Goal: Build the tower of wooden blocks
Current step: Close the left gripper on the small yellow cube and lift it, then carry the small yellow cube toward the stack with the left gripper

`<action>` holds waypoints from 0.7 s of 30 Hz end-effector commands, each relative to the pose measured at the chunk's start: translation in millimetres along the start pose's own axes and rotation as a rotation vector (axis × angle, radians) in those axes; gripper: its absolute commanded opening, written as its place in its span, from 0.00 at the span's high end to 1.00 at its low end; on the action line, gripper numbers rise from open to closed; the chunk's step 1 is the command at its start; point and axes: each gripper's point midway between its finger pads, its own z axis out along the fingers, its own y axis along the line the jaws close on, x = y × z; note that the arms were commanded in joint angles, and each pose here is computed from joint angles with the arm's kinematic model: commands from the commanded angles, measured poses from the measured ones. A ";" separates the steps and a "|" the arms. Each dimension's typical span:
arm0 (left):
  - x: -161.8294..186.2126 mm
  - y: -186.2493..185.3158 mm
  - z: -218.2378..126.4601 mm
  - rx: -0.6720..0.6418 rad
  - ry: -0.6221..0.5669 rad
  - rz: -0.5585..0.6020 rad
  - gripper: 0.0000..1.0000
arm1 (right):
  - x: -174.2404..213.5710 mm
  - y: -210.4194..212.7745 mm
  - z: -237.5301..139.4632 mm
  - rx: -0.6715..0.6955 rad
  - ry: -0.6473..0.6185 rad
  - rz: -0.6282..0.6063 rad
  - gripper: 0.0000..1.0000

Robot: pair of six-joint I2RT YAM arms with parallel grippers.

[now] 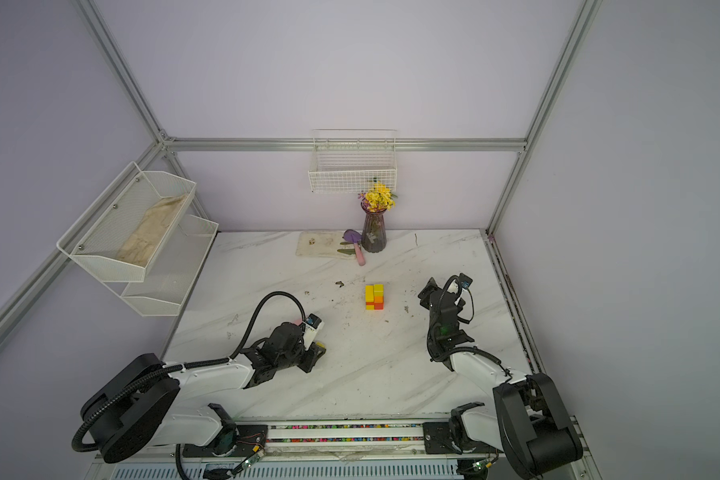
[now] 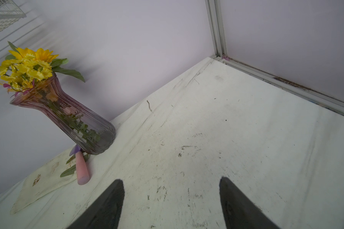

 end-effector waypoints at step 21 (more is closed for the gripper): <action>-179.1 -50.4 -11.1 0.156 -0.273 0.347 1.00 | 2.7 19.8 44.4 -0.046 0.052 -0.039 0.22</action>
